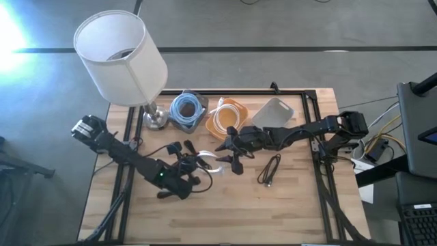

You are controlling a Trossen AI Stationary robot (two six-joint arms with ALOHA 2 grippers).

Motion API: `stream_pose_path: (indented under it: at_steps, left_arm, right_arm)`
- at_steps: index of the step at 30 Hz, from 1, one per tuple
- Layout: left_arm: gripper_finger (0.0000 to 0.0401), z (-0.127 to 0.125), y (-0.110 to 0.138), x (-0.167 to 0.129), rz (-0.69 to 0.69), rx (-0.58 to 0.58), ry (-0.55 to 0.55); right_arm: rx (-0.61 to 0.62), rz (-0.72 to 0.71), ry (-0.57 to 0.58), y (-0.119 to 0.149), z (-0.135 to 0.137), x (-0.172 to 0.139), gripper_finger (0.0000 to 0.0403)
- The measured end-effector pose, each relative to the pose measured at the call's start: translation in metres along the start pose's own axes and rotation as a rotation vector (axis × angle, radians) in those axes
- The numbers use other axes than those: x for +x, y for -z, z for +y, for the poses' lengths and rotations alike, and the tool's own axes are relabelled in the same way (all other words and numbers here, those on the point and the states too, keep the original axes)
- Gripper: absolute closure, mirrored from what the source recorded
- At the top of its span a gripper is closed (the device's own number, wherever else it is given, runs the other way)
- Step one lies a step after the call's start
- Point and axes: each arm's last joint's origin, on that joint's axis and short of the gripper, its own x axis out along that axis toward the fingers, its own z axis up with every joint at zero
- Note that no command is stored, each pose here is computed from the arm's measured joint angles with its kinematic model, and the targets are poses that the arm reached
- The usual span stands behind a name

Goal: Pick & Place USB Port
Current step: Put the white HDMI cable into the yellow bin

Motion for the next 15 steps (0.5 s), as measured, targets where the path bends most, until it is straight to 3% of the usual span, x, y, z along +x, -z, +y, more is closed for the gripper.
stream_pose_path:
  at_steps: [6, 11, 15]
  left_arm:
    - [0.0376, 0.001, -0.009, 0.003, -0.048, -0.015, -0.042]
    - [0.0376, -0.004, -0.021, -0.001, -0.108, -0.007, -0.013]
    - [0.0376, -0.007, -0.027, -0.005, -0.137, 0.007, 0.005]
  right_arm:
    - [-0.009, 0.001, 0.0, 0.0, 0.0, 0.0, 0.0216]
    - [-0.108, 0.002, 0.001, 0.0, 0.0, 0.0, 0.0216]
    - [-0.099, 0.003, 0.01, 0.0, 0.0, 0.0, 0.0216]
